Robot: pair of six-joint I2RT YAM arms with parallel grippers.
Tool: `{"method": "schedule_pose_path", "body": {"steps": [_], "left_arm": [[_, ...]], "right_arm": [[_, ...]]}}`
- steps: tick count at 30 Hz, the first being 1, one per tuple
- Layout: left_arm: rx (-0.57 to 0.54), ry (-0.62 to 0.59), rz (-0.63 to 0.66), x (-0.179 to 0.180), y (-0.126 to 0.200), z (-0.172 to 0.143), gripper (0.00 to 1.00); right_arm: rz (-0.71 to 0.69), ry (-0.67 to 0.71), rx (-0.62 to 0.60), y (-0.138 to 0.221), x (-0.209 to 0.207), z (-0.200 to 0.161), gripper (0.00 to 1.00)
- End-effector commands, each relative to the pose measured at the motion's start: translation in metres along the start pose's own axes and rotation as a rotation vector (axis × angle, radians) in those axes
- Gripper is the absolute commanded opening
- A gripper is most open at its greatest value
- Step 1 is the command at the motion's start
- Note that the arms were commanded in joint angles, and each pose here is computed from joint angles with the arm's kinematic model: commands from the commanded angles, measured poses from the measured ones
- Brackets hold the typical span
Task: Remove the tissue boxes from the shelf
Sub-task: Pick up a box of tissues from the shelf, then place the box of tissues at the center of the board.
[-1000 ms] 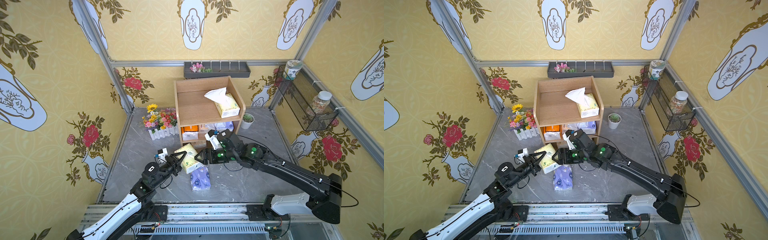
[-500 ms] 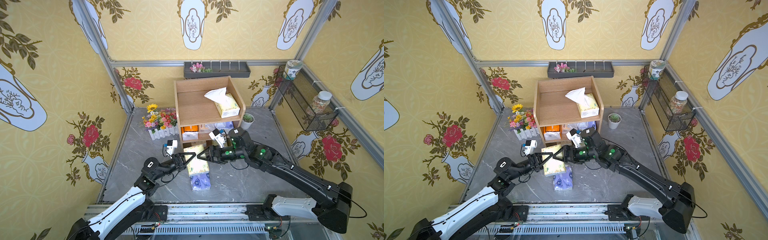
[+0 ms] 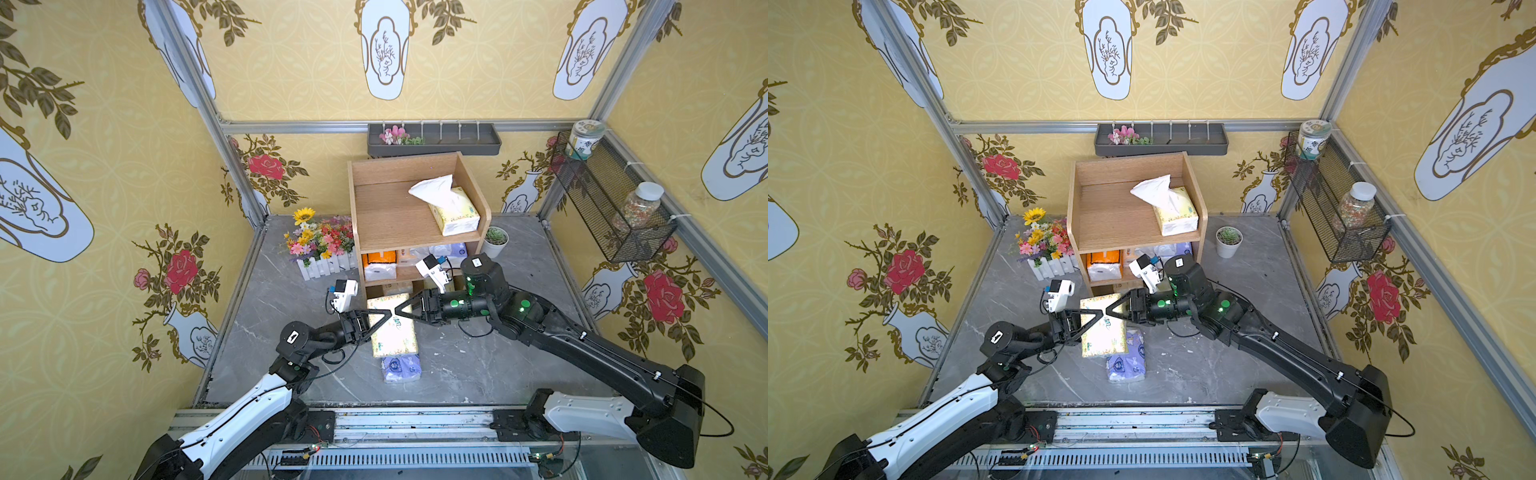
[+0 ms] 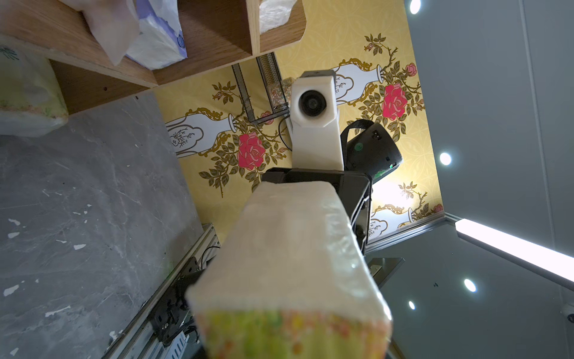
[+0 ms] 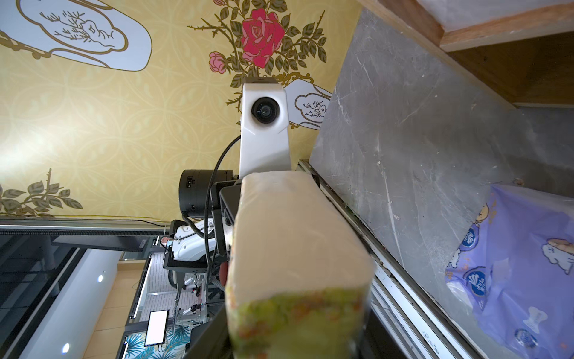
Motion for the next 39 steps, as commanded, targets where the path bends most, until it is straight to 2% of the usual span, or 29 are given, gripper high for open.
{"method": "schedule_pose_path", "body": {"steps": [1, 3, 5, 6, 8, 10, 11, 15, 17, 21, 24, 27, 30, 39], "left_arm": [[0.0, -0.038, -0.047, -0.011, 0.001, 0.0, 0.22], [-0.009, -0.035, -0.033, -0.009, 0.002, 0.001, 0.27], [-0.023, -0.036, -0.015, -0.007, 0.004, 0.002, 0.31], [-0.032, -0.039, -0.005, -0.006, 0.005, 0.004, 0.36], [-0.057, -0.042, 0.023, -0.003, 0.007, 0.007, 0.54], [-0.102, -0.042, 0.068, 0.002, 0.01, 0.012, 0.88], [-0.134, -0.021, 0.118, 0.011, 0.014, 0.014, 0.99], [-0.265, 0.018, 0.32, 0.038, 0.035, 0.024, 1.0], [-0.35, 0.08, 0.511, 0.061, 0.056, 0.029, 1.0], [-0.428, 0.173, 0.912, 0.099, 0.107, 0.021, 1.0], [-0.487, 0.191, 1.064, 0.105, 0.133, 0.02, 1.0], [-0.571, 0.214, 1.159, 0.105, 0.155, 0.021, 1.0], [-0.632, 0.212, 1.177, 0.103, 0.164, 0.024, 1.0], [-0.661, 0.23, 1.171, 0.101, 0.169, 0.024, 1.0]], "right_arm": [[0.059, 0.035, 0.01, -0.005, 0.01, 0.001, 0.37], [0.066, 0.034, 0.011, -0.007, 0.01, 0.001, 0.26], [0.069, 0.033, 0.013, -0.008, 0.009, 0.0, 0.19], [0.069, 0.031, 0.013, -0.009, 0.007, 0.001, 0.16], [0.069, 0.029, 0.014, -0.011, 0.006, 0.0, 0.15], [0.062, 0.03, 0.006, -0.013, 0.001, 0.0, 0.15], [0.055, 0.034, -0.004, -0.013, -0.002, 0.0, 0.15], [-0.055, 0.054, -0.08, -0.02, -0.038, -0.005, 0.15], [-0.106, 0.057, -0.088, -0.028, -0.056, -0.01, 0.15], [-0.158, 0.077, -0.06, -0.056, -0.073, -0.021, 0.15], [-0.209, 0.082, -0.052, -0.077, -0.085, -0.022, 0.15], [-0.266, 0.076, -0.046, -0.096, -0.1, -0.02, 0.13], [-0.296, 0.085, -0.034, -0.117, -0.107, -0.017, 0.13], [-0.366, 0.045, 0.056, -0.173, -0.131, -0.01, 0.15]]}}
Point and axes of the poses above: each gripper's point midway between its finger pads, its own y axis back along the fingers, its own x axis along the line the jaws close on, z = x × y, the point moved 2 cm from there along y, back along the fingers, and after that the axes turned 13 degrees about -y, right-handed, at the moved point
